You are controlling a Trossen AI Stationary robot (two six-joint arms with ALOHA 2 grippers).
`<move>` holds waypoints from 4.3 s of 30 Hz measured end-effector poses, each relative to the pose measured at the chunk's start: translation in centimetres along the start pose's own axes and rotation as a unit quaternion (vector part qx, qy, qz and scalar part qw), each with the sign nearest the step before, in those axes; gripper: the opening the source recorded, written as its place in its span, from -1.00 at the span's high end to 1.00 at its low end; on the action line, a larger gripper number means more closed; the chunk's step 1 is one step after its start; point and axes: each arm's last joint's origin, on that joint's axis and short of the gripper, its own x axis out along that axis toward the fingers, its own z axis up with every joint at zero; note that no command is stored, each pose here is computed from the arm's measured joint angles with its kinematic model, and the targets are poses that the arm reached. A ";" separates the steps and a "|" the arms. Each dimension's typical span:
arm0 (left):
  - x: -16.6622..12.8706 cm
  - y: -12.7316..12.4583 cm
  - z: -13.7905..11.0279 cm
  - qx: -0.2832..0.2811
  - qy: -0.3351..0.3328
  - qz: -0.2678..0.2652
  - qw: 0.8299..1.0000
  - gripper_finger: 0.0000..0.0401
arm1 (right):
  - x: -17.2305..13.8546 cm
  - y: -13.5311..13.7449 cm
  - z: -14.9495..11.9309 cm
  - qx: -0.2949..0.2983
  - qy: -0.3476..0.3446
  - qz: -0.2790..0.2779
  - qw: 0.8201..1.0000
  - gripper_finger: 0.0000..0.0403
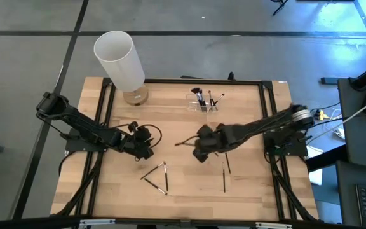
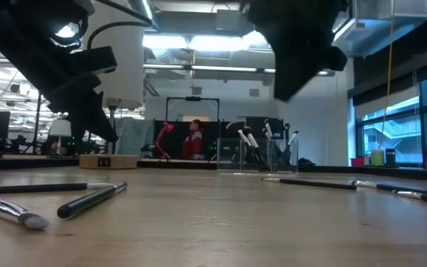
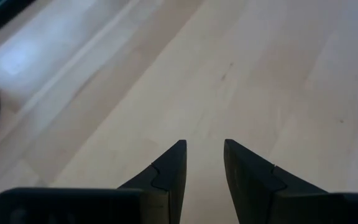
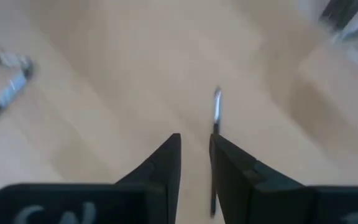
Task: Put items in baskets/containers
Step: Put the black eyeshadow brush into the transparent organizer
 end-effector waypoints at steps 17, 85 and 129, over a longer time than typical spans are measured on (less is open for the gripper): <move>0.2 0.7 0.6 -0.133 -0.069 0.068 0.986 0.49 | -5.4 -6.7 5.8 0.067 -0.346 -0.078 0.933 0.59; 4.1 -15.6 3.5 -0.363 0.297 0.096 0.878 0.16 | -8.3 -20.4 -5.0 0.022 -0.390 0.130 0.911 0.58; 7.9 -11.4 14.8 -0.234 0.200 0.059 0.950 0.72 | -10.9 -21.0 -5.3 0.022 -0.440 0.213 0.872 0.58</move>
